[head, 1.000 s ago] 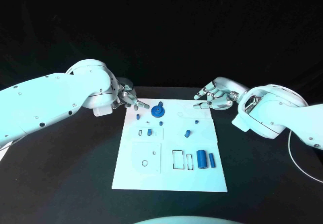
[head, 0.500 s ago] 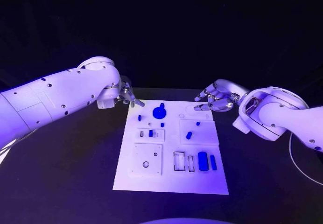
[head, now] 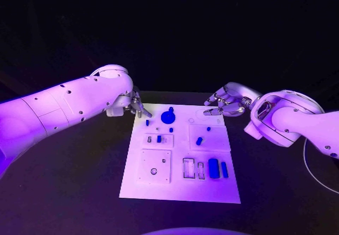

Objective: Assemble the parts on the task board

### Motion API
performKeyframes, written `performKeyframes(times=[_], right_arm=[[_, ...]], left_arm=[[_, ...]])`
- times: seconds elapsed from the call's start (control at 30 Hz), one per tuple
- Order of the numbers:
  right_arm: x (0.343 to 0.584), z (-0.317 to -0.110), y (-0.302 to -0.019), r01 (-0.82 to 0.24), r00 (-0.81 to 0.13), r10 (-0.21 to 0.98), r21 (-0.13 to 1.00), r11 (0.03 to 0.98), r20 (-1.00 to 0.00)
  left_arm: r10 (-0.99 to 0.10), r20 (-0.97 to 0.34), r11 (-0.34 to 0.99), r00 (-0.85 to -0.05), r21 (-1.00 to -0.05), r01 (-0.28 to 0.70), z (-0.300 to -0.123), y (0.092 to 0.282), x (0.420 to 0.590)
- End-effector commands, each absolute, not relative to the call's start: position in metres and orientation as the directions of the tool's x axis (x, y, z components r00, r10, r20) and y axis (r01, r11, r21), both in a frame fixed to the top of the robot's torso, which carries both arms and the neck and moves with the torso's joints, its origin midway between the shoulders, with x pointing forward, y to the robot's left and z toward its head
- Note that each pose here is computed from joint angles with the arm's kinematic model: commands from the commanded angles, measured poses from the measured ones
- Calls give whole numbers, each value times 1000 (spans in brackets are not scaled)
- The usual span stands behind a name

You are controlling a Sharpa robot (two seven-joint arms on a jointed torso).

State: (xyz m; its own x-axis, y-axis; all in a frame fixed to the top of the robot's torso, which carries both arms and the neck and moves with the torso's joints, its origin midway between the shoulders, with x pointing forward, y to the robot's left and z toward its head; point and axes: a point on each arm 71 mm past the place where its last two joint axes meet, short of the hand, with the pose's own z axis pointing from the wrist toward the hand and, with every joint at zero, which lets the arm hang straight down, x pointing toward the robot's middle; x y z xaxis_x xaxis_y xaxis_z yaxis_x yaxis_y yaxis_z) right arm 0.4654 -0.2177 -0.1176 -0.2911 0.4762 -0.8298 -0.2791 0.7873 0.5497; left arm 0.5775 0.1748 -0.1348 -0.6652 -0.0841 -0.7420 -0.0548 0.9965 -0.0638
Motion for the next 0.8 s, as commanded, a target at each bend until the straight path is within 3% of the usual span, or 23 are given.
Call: performKeyframes(times=[0.03, 0.8], right_arm=[[465, -118, -216, -288, -301, 466, 545, 787, -832], [466, -119, -214, -289, -306, 463, 545, 787, -831]], left_arm=[[-76, -717, 997, -692, -49, -59, -139, 174, 576], [-82, -680, 996, -729, -83, -35, -150, 164, 573]])
